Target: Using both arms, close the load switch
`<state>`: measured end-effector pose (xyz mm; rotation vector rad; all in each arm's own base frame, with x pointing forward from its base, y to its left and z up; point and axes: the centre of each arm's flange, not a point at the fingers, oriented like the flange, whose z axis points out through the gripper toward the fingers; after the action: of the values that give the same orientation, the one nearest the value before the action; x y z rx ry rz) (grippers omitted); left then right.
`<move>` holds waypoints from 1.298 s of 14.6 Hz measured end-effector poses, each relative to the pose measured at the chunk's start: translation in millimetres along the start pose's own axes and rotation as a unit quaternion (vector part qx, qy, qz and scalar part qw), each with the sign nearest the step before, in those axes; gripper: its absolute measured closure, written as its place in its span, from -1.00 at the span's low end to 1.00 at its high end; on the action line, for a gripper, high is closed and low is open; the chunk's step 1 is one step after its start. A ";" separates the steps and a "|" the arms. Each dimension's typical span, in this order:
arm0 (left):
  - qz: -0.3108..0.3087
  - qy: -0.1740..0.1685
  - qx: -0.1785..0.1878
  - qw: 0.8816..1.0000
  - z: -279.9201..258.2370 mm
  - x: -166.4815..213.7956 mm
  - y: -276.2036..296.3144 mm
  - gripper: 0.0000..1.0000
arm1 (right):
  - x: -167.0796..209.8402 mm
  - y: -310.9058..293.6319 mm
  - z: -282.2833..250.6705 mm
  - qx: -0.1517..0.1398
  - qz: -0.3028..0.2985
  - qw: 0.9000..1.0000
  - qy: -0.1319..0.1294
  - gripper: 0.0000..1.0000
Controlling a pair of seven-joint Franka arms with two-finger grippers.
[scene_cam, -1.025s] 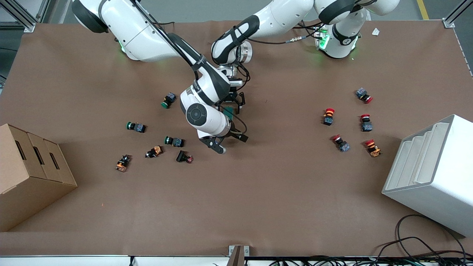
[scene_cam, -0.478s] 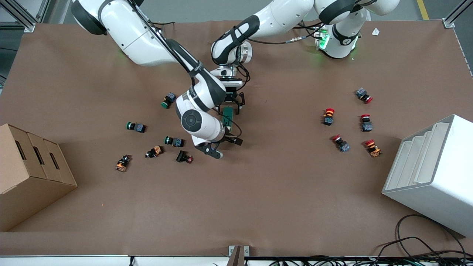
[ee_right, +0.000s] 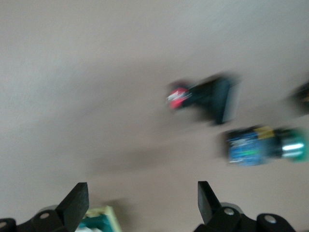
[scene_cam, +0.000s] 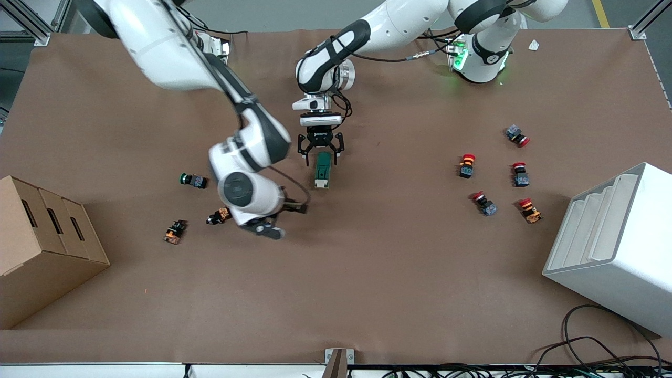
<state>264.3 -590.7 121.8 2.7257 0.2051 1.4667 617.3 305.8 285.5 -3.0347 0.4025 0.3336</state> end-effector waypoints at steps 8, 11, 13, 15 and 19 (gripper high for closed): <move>0.004 0.001 0.011 1.000 5.2 22.1 4.1 -0.97 | 42.1 181.9 -159.9 -0.046 -0.076 0.996 0.022 -1.00; 0.000 -0.023 0.050 0.998 3.3 65.6 13.8 -0.97 | 37.8 231.8 -194.6 -0.056 -0.080 0.995 0.014 -1.00; -0.011 -0.050 0.079 0.996 -0.4 117.9 21.4 -1.00 | 31.4 253.6 -212.4 -0.059 -0.072 0.996 0.011 -1.00; -0.031 -0.087 0.106 0.990 -4.2 182.4 20.6 -1.00 | 22.7 264.8 -227.5 -0.059 -0.065 0.996 0.010 -1.00; -0.055 -0.177 0.130 0.974 -6.8 326.9 -9.9 -1.00 | 5.2 280.1 -255.4 -0.038 -0.052 0.998 0.011 -1.00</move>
<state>435.6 -537.0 395.2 3.0599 0.5578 0.9644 600.6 11.6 524.1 -3.1219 0.2382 0.3164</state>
